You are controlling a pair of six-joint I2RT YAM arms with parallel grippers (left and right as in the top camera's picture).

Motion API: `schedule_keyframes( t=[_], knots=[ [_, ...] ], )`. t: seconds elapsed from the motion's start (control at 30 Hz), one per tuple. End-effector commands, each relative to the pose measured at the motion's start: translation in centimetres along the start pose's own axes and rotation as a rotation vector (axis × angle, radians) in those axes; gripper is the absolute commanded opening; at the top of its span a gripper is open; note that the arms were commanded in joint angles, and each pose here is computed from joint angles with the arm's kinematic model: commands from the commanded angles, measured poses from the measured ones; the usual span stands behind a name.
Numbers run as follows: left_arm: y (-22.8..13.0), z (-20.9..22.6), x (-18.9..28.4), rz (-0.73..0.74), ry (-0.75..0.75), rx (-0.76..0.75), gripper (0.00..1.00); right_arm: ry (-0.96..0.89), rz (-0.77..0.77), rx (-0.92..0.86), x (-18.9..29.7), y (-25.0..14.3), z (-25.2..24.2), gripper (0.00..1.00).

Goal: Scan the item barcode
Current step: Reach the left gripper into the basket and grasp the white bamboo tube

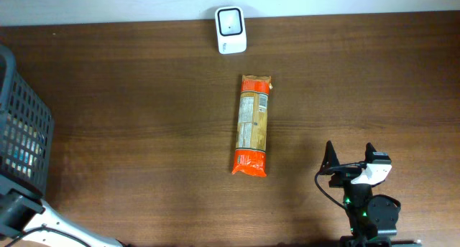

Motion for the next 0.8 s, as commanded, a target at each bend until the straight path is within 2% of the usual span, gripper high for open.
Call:
schedule_keyframes(
  t=[0.0,0.07,0.13,0.23,0.33,0.47,0.57,0.67,0.77],
  knots=[
    [-0.4,0.3,-2.7,0.036,0.046,-0.018,0.71,-0.010,0.004,-0.004,0.0,-0.3,-0.1,0.99],
    [-0.5,0.1,-3.4,0.047,0.047,-0.021,0.67,-0.010,0.004,-0.004,0.0,-0.3,-0.1,0.99],
    [-0.6,0.0,-3.6,0.050,0.044,-0.022,0.55,-0.010,0.004,-0.004,0.0,-0.3,-0.1,0.99],
    [-0.7,-0.1,-3.5,0.059,0.025,-0.022,0.19,-0.010,0.004,-0.004,0.0,-0.3,-0.1,0.99],
    [-0.9,-0.2,-3.4,0.075,0.014,-0.026,0.02,-0.010,0.004,-0.004,0.0,-0.3,-0.1,0.99],
    [-0.5,-0.2,-1.6,0.069,-0.052,-0.020,0.00,-0.010,0.004,-0.004,0.0,-0.3,-0.1,0.99],
    [0.8,0.1,2.1,-0.002,-0.142,0.003,0.00,-0.010,0.004,-0.004,0.0,-0.3,-0.1,0.99],
    [2.2,1.0,7.8,-0.126,-0.237,0.031,0.00,-0.010,0.004,-0.004,0.0,-0.3,-0.1,0.99],
    [2.9,2.6,15.6,-0.299,-0.346,0.062,0.00,-0.010,0.004,-0.004,0.0,-0.3,-0.1,0.99]
  ],
)
Point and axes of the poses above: each gripper's point midway between its finger pads, its own x axis back along the fingers, its own z axis along the line the jaws close on, y = z × x, the point moved 9 cm from there along x, back along the fingers, and after that the axes turned 9 degrees about x, right-handed, at the moved point
